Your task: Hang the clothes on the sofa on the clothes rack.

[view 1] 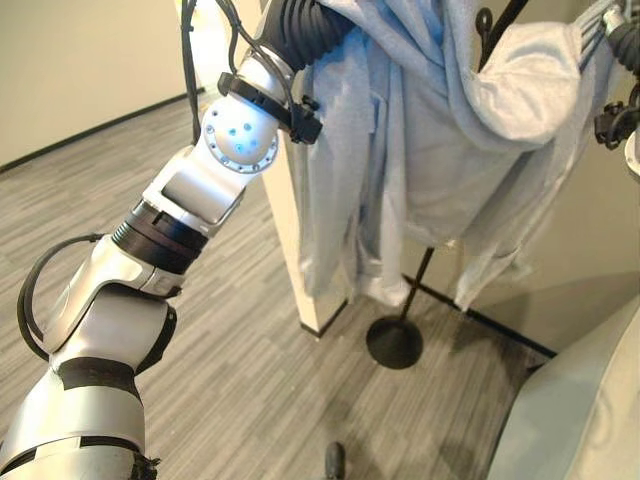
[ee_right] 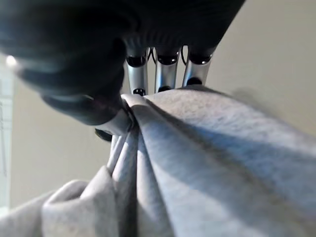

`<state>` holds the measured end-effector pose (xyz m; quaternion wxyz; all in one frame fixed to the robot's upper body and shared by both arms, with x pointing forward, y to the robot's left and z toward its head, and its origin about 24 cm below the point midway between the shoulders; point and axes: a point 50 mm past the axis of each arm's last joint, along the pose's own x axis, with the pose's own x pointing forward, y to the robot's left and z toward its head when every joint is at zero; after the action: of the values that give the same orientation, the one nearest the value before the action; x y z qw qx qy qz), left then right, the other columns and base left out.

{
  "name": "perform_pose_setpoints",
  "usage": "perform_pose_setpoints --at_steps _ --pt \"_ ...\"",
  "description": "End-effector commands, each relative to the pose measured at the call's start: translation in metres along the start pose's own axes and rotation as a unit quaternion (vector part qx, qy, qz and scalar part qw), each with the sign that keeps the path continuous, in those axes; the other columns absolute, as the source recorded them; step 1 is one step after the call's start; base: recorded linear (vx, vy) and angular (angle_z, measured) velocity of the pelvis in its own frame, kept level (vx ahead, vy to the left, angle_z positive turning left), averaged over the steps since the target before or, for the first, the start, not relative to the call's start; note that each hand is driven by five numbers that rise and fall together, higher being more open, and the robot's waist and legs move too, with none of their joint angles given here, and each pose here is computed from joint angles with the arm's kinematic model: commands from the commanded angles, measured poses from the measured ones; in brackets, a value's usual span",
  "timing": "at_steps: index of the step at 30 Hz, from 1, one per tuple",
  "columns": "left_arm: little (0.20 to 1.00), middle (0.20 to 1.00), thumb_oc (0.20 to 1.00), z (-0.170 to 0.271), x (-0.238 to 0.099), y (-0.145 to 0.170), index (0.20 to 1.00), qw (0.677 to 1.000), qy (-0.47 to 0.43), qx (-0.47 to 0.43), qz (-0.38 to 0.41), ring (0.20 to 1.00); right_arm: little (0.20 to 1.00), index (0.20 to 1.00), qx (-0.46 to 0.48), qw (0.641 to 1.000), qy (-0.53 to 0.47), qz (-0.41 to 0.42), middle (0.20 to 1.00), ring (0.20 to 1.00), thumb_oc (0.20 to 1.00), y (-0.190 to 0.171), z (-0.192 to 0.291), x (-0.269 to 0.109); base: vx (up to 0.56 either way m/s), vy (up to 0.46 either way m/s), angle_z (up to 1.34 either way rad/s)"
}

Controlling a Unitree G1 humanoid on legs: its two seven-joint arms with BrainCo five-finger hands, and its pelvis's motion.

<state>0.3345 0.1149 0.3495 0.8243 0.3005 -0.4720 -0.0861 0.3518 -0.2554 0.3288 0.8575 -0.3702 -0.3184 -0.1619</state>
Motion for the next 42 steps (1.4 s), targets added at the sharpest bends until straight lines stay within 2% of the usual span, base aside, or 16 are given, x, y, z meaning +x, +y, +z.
perform_pose_setpoints --at_steps 1,7,16,22,31,42 --pt "0.200 0.200 0.200 -0.023 0.004 0.013 0.200 0.998 0.052 -0.006 0.032 0.200 0.200 0.200 -0.001 0.999 -0.008 -0.043 0.200 0.200 0.200 -0.028 0.015 0.022 0.00 0.000 0.00" --pt "0.200 0.200 0.200 -0.035 0.018 0.016 0.200 0.995 0.091 0.036 0.022 0.200 0.200 0.200 -0.022 0.999 0.016 -0.043 0.200 0.200 0.200 -0.032 0.021 0.043 -0.01 -0.002 -0.02" --pt "0.200 0.200 0.200 -0.050 0.022 0.006 0.200 0.989 0.133 0.066 0.000 0.200 0.200 0.200 -0.042 0.997 0.064 -0.030 0.200 0.200 0.200 -0.024 0.013 0.052 -0.02 -0.007 0.00" --pt "0.200 0.200 0.200 -0.052 0.027 0.004 0.200 0.986 0.143 0.082 -0.007 0.200 0.200 0.200 -0.065 0.994 0.082 -0.021 0.200 0.200 0.200 -0.020 0.010 0.055 0.00 -0.001 0.01" --pt "0.200 0.200 0.200 -0.052 0.043 -0.002 0.200 0.978 0.160 0.132 -0.028 0.200 0.200 0.200 -0.159 0.982 0.101 0.005 0.200 0.200 0.200 -0.008 0.014 0.064 -0.03 -0.020 0.01" --pt "0.200 0.200 0.200 -0.046 0.049 0.007 0.200 0.977 0.152 0.146 -0.014 0.200 0.200 0.200 -0.155 0.980 0.123 -0.008 0.200 0.200 0.200 -0.016 0.006 0.062 0.02 -0.010 0.01"
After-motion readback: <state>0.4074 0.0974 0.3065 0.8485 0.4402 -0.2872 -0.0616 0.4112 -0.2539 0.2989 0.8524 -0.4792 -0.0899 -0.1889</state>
